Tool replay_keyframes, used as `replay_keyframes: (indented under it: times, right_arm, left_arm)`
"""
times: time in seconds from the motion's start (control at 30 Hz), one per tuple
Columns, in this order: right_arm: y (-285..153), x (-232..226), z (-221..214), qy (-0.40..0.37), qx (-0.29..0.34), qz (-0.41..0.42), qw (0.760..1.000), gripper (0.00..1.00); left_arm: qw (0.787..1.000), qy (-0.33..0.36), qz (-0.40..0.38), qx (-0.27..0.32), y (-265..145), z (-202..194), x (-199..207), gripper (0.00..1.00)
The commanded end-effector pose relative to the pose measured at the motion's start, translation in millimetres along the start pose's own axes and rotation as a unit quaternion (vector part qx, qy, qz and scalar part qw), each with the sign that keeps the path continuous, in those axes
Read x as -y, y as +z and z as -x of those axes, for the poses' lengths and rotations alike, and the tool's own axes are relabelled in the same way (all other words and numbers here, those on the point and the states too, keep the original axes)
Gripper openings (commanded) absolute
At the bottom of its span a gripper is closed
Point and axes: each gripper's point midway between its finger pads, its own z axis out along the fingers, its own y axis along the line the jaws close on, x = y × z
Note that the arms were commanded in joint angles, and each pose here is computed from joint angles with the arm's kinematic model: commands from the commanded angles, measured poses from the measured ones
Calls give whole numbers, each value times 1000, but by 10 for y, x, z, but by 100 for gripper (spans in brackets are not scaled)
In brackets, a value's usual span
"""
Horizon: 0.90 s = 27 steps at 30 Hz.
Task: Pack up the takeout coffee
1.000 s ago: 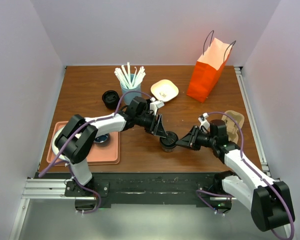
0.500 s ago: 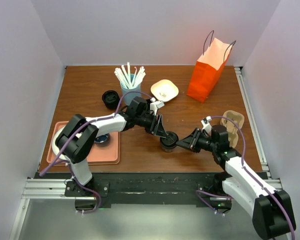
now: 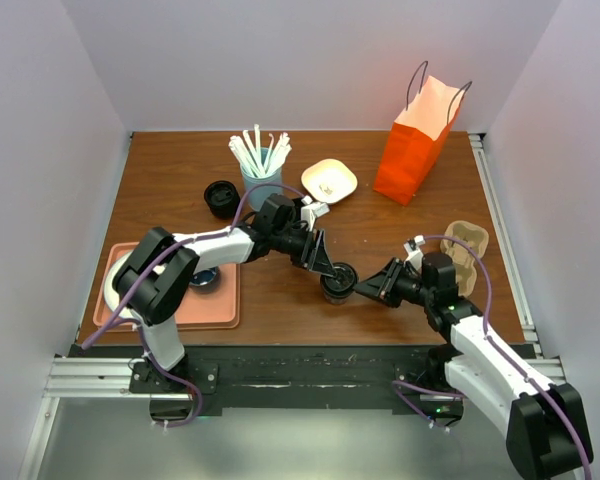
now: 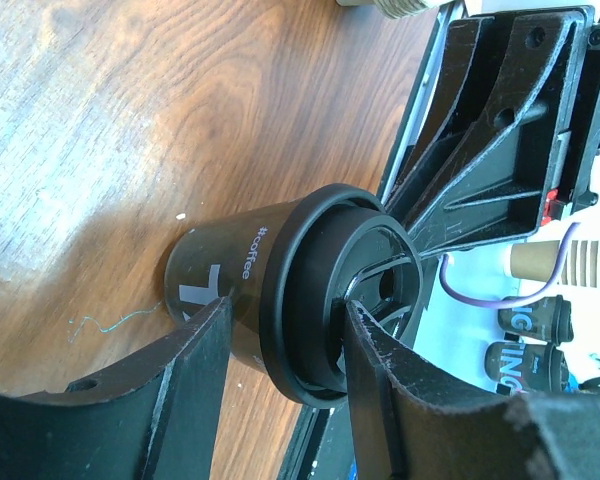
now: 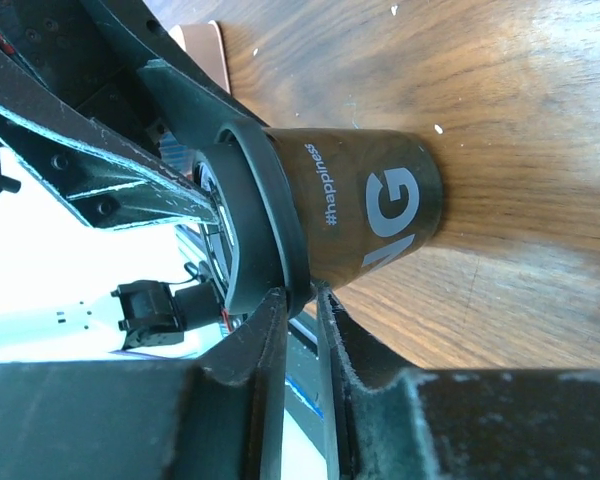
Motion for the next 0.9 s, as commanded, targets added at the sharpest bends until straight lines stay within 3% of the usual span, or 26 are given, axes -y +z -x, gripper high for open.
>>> replay_keyframes:
  times: [0.0,0.17,0.4,0.63,0.87]
  right_arm:
    - [-72,784,-182,39,-3,-160,986,23]
    - [-161,58,244,-12,46,-92,995,37]
    - [-102,1,335,-40,32,-101,994,37]
    - [-53,-260,369,-61,25,-41,997,36]
    - [-142,-371,537,-86,51,-61,993,35]
  left_arm:
    - [966,-79,208,-134,-90,-1122,-1073,50]
    - [966,-72,209,-132,-98,-1086,-1066,50]
    - [966,-71,207,-134,-87,-1077,-1065,50]
    - [966,-69,208,-136,-87,-1069,-1064,50]
    - [967,-65,207,-137,-72,-1036,-1070,50]
